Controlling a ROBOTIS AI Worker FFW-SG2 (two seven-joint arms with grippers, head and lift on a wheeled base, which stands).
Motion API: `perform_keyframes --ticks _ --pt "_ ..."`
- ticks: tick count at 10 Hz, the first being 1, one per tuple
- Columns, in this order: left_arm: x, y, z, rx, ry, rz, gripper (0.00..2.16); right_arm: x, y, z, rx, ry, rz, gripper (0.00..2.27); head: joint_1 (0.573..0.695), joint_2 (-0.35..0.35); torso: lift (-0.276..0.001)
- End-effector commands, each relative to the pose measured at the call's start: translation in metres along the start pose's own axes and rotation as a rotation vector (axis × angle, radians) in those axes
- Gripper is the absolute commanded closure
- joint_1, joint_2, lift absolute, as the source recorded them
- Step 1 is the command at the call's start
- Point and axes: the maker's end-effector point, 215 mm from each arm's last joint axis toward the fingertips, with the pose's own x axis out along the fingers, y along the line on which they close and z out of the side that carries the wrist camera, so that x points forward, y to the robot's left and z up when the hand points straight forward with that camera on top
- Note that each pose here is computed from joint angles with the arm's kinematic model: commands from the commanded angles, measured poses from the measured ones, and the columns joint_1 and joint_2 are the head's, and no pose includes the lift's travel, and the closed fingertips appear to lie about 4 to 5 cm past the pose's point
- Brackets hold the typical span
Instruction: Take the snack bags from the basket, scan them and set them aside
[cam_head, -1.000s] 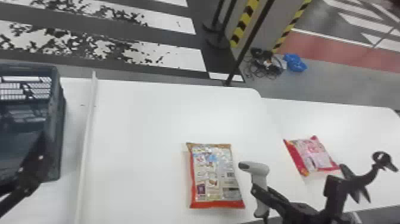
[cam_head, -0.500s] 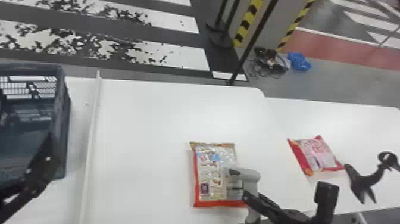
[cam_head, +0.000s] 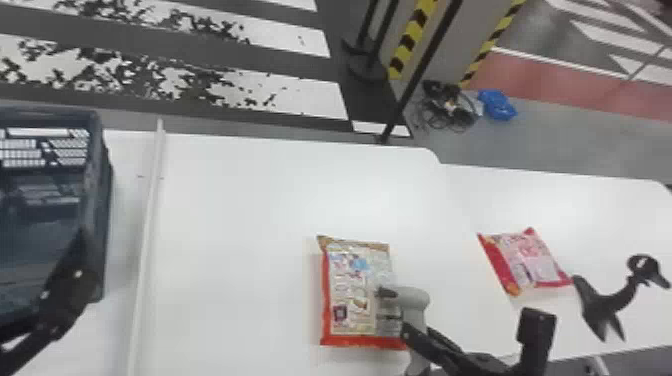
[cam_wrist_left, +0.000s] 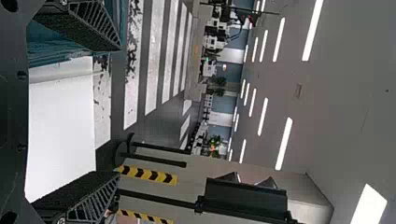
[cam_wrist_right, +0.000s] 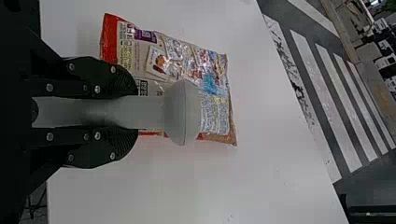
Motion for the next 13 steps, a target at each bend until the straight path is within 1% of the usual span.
perform_keyframes --ticks 1,4,6,8,9,10,11,13 --pt "0.0 -0.002 -0.001 0.004 0.001 -0.002 0.04 -0.003 -0.002 0.011 -0.006 -0.026 -0.001 2.25 0.695 -0.35 -0.075" --pt "-0.001 -0.006 0.0 0.004 0.002 -0.007 0.04 -0.007 -0.025 0.066 -0.034 -0.114 -0.036 2.25 0.695 -0.35 -0.075" --pt "-0.003 -0.009 -0.002 0.007 0.009 -0.015 0.04 0.001 -0.062 0.088 -0.065 -0.128 -0.09 2.25 0.695 -0.35 -0.075" --pt "0.001 -0.014 -0.005 0.015 0.018 -0.04 0.04 -0.006 -0.109 0.099 -0.087 -0.145 -0.175 2.25 0.695 -0.35 -0.075" --pt "-0.003 -0.013 -0.006 0.016 0.018 -0.038 0.04 -0.002 -0.127 0.102 -0.1 -0.124 -0.195 2.25 0.695 -0.35 -0.075" --pt "-0.008 -0.01 -0.006 0.019 0.018 -0.032 0.04 -0.001 -0.142 0.099 -0.101 -0.109 -0.213 2.25 0.695 -0.35 -0.075" --pt "-0.012 -0.01 -0.001 0.017 0.0 -0.029 0.04 0.001 -0.152 0.095 -0.11 -0.097 -0.215 2.25 0.695 -0.35 -0.075" --pt "-0.012 -0.013 0.001 0.014 -0.002 -0.035 0.04 0.015 -0.155 0.081 -0.167 -0.067 -0.196 2.25 0.695 -0.35 -0.075"
